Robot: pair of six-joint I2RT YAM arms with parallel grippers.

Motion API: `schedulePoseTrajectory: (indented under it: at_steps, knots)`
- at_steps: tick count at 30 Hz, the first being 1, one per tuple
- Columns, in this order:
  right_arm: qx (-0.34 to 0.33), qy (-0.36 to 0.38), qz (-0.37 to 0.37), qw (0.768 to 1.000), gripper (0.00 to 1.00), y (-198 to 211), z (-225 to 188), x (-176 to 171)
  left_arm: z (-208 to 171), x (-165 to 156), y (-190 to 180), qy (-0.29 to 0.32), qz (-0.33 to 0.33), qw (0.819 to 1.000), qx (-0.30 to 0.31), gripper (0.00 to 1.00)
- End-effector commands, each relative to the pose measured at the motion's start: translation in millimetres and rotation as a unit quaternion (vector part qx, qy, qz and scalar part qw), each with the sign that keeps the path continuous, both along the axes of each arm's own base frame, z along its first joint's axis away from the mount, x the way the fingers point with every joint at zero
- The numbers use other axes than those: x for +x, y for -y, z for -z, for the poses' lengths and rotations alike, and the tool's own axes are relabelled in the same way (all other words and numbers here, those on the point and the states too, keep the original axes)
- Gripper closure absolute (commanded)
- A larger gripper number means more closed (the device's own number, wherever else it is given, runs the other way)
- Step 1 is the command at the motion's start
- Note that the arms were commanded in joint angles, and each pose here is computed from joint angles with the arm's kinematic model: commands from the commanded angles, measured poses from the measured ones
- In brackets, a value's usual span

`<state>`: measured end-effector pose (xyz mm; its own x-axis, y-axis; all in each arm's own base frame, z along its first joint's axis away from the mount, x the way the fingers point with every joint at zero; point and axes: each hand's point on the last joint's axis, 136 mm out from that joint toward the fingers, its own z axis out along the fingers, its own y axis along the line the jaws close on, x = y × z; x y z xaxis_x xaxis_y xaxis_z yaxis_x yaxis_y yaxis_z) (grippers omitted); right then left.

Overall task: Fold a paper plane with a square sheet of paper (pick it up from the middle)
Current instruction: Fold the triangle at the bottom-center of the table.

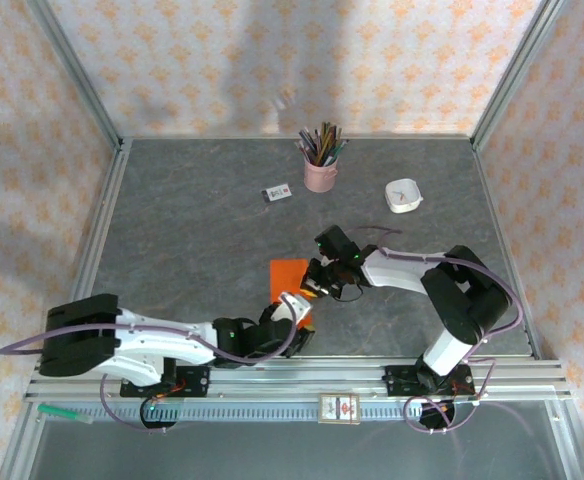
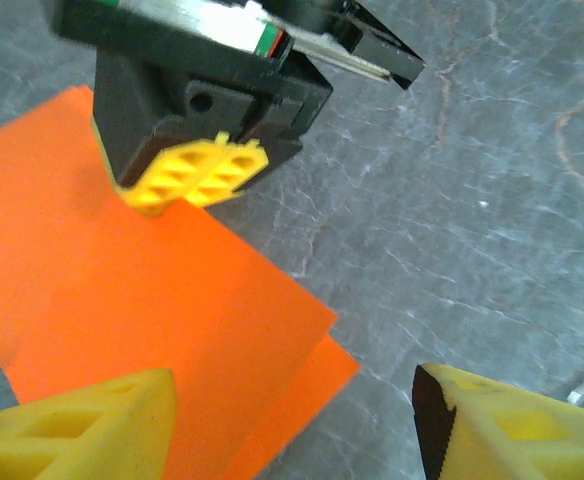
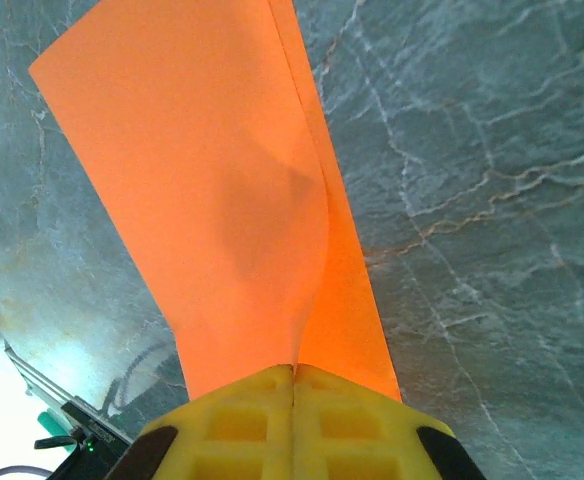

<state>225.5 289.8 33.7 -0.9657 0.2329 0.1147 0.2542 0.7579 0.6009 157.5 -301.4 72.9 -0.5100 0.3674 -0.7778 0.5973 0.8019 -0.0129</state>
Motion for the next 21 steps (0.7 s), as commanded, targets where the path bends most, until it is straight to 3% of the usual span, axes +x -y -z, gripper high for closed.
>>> schedulePoseTrajectory:
  at_steps: [1,7,21]
  knots:
    - [0.0,-0.003,-0.001,1.0,0.99,1,0,0,-10,17,-2,0.064,-0.028,0.996,0.049,0.34]
    - [0.001,-0.003,-0.001,1.0,1.0,1,0,0,0,19,6,0.074,-0.014,0.994,0.082,0.4]
    - [-0.006,-0.005,-0.002,1.0,1.0,3,5,0,4,20,9,0.073,-0.018,0.994,0.081,0.86]
